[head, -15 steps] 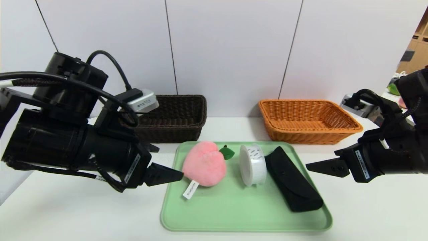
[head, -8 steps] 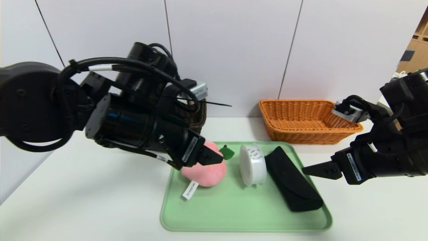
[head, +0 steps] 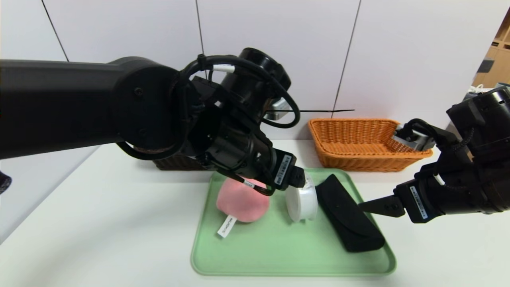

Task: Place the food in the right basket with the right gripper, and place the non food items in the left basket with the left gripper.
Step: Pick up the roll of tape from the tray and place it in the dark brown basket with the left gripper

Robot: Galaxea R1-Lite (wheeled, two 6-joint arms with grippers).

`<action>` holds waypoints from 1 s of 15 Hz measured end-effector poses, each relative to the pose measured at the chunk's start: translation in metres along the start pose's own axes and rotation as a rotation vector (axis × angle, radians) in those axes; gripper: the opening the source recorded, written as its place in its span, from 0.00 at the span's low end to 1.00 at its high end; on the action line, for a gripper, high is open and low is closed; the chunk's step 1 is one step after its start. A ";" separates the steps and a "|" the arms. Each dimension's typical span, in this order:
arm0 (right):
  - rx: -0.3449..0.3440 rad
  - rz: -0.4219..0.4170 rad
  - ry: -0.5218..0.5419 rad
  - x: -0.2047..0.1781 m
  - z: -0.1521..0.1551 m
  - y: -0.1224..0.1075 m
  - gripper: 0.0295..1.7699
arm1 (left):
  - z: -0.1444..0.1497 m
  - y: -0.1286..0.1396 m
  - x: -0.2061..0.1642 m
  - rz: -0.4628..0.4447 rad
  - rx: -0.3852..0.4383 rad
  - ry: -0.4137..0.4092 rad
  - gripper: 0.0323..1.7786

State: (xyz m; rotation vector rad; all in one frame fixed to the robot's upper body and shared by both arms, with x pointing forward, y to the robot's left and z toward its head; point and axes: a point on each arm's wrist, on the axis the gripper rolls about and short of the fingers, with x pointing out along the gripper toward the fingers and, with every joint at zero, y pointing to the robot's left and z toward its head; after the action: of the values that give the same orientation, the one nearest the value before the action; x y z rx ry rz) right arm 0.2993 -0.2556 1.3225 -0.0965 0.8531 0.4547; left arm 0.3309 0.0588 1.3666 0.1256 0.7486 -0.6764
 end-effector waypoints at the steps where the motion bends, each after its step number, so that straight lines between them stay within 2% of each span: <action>1: 0.002 -0.003 0.001 0.000 0.000 0.000 0.96 | 0.004 -0.006 0.002 0.004 -0.006 0.005 0.95; 6: 0.038 -0.049 0.007 0.001 -0.002 -0.004 0.96 | 0.007 -0.031 0.026 0.047 -0.027 0.034 0.95; 15: 0.060 -0.073 0.016 -0.003 -0.012 -0.008 0.96 | -0.001 -0.043 0.047 0.048 -0.024 0.068 0.95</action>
State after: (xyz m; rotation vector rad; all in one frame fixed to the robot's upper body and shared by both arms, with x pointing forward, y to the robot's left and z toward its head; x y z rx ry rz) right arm 0.2922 -0.2673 1.3160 -0.0761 0.8757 0.3599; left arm 0.3292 0.0011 1.3399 0.1446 0.8168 -0.6198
